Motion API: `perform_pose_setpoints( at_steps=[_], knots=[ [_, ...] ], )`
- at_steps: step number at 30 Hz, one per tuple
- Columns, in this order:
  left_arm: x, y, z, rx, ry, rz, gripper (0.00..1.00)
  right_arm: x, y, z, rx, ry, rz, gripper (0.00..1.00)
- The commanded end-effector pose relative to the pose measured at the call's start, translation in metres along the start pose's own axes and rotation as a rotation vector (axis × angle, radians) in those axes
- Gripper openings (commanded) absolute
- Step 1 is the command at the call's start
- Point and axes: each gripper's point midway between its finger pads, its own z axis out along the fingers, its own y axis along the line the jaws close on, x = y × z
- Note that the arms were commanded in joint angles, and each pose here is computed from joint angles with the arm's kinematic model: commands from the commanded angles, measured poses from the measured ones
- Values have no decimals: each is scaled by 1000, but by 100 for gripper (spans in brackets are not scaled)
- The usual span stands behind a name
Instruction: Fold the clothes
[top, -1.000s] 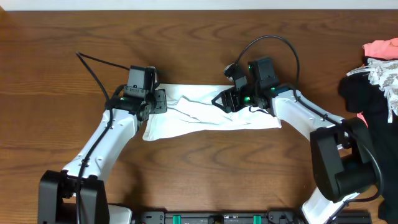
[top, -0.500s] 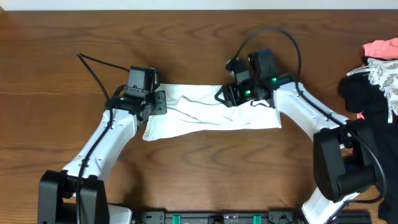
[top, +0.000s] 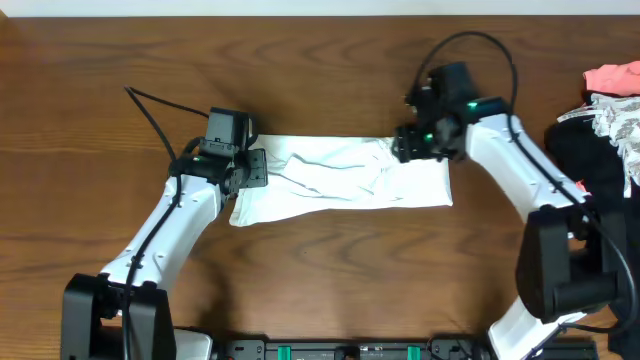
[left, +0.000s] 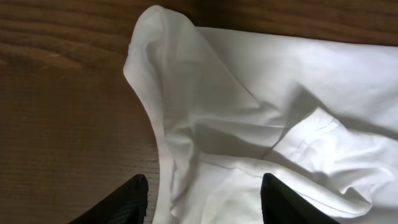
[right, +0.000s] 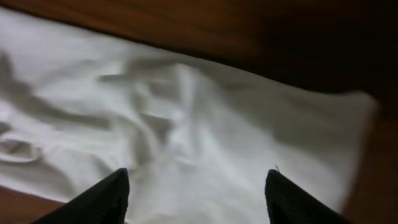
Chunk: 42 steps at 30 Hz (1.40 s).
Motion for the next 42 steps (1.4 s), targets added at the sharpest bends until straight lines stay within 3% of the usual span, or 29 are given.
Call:
perform_pose_setpoints(
  at_steps=[1,6,15,17,18,22,28,42],
  knots=[
    [-1,2,-1,-6,-3,8,59,-4,-27,-15,44,-17,28,68],
    [-1,-7,-1,46,1,1,59,4,-41,-18,55,16,-7,70],
    [4,-94,-21,464,29,56,59,5,-69,-24,123,13,37,73],
    [7,-109,-24,489,26,71,59,6,-73,-25,126,16,46,73],
    [9,-119,-26,504,25,77,72,7,-73,-25,126,17,49,73],
    [16,-158,-32,568,15,111,88,11,-76,-23,131,27,53,74],
    [29,-202,-23,628,21,133,89,16,-80,-21,134,37,66,74],
    [52,-231,31,624,80,81,88,22,-84,-13,134,41,64,74]
  ],
)
